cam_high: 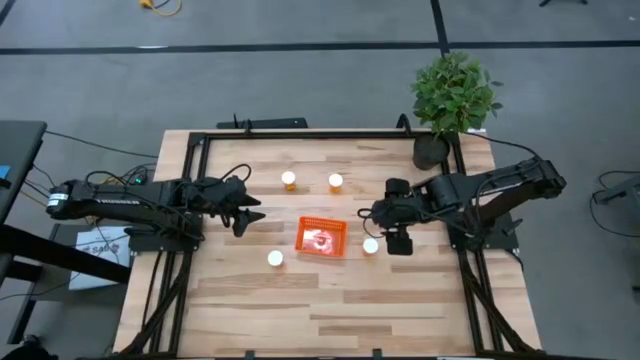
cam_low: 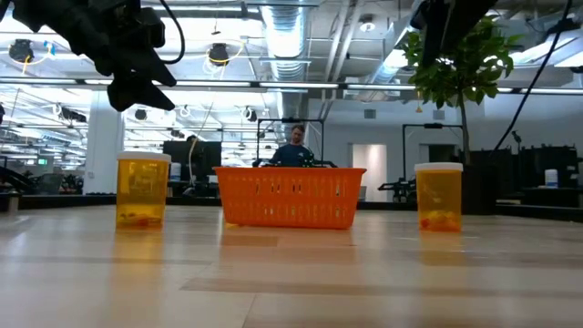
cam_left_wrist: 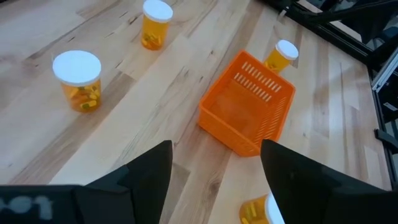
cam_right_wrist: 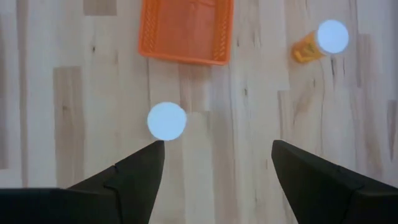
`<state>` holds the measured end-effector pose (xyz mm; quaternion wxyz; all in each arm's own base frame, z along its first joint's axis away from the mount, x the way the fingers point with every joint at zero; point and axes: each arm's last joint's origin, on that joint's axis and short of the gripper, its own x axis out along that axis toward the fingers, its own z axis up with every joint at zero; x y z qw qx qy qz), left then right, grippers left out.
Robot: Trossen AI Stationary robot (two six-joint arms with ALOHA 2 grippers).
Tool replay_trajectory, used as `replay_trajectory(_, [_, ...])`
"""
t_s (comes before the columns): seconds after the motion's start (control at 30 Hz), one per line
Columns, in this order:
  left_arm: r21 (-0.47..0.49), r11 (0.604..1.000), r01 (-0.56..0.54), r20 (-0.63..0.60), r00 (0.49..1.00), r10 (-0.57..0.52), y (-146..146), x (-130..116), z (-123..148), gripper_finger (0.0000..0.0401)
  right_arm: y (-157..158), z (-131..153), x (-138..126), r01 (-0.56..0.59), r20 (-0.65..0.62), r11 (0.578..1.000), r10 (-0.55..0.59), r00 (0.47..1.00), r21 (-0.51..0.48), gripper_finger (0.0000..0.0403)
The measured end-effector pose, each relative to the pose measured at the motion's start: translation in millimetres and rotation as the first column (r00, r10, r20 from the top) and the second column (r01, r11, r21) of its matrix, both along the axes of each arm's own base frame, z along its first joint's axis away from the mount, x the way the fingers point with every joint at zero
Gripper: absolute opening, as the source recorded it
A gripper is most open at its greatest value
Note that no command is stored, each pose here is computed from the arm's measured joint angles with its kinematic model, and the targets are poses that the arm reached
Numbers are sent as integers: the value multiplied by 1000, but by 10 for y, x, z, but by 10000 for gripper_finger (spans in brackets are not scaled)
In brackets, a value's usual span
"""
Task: Pick and place pill bottles into a basket
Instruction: Put the orange pill bottle into the orange bin
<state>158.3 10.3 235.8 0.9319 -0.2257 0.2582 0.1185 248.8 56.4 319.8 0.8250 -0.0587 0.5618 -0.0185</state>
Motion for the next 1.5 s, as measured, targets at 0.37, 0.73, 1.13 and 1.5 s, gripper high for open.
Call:
replay_trajectory(0.37, [12,1000,8,-2,1000,-8,0,0,0,236,202,-302,187,-164,-145,986,161,976,-7,292])
replay_trajectory(0.73, [22,1000,14,-4,1000,-14,0,-1,-1,236,177,-628,326,-198,-232,980,187,955,-25,292])
replay_trajectory(1.13, [21,1000,14,-8,1000,-14,-1,-3,-4,236,218,-756,419,-190,-207,982,187,960,5,292])
replay_trajectory(1.5, [24,1000,15,-7,1000,-15,0,-2,-3,236,287,-933,364,-149,-217,986,161,963,69,292])
